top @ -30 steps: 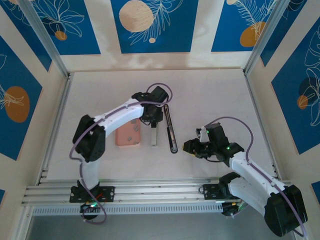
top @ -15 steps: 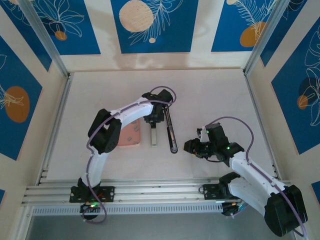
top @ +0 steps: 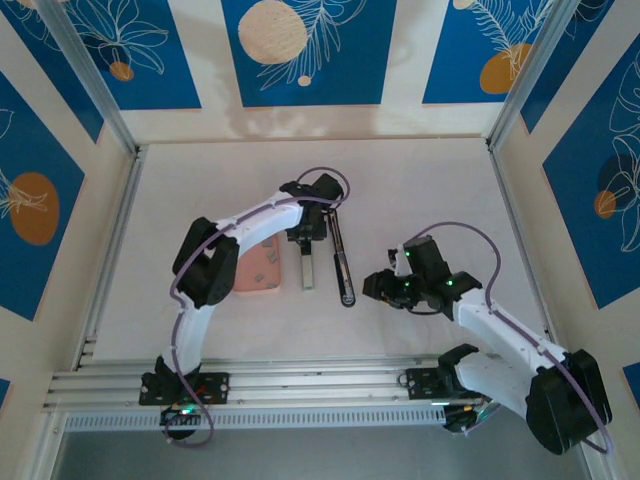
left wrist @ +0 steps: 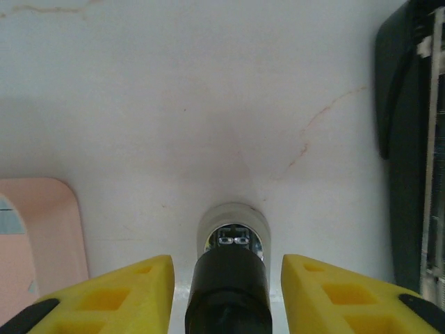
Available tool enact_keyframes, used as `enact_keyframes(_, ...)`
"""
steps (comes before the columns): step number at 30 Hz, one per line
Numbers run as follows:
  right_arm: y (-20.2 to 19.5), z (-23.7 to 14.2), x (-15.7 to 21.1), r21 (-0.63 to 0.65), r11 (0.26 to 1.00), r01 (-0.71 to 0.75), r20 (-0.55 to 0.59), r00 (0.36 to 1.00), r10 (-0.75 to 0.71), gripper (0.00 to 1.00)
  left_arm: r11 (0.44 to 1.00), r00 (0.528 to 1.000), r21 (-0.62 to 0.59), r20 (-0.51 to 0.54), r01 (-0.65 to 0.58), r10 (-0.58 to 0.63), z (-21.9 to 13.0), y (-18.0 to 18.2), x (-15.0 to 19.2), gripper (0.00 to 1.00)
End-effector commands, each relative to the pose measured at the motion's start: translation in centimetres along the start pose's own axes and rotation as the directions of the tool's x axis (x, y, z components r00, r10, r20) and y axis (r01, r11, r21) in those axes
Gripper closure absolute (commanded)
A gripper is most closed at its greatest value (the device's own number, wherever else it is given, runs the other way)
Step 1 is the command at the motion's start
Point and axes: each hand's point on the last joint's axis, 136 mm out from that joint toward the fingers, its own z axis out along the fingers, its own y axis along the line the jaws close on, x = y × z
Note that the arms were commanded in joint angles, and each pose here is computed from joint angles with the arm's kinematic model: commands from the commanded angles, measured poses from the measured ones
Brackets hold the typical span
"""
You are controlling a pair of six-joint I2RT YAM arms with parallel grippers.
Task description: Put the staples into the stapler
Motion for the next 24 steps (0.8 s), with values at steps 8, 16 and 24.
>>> enact_keyframes(8, 1.4, 3.0, -4.2, 0.216, 0.956, 0.199, -0.092, 0.979, -0.183, 0.52, 0.964, 0.989, 0.264, 0.144, -0.017, -0.022, -7.4, 0.4, -2.8, 0.49)
enact_keyframes(16, 1.5, 7.4, -9.4, 0.367, 0.883, 0.293, -0.152, 0.955, -0.254, 0.49, 0.947, 0.974, 0.320, 0.222, -0.020, -0.054, -9.5, 2.4, -2.7, 0.49)
enact_keyframes(24, 0.1, 10.6, -13.4, 0.491, 0.803, 0.338, -0.197, 0.941, -0.275, 0.48, 0.952, 0.970, 0.304, 0.224, 0.024, -0.096, -9.2, 4.9, -2.5, 0.49)
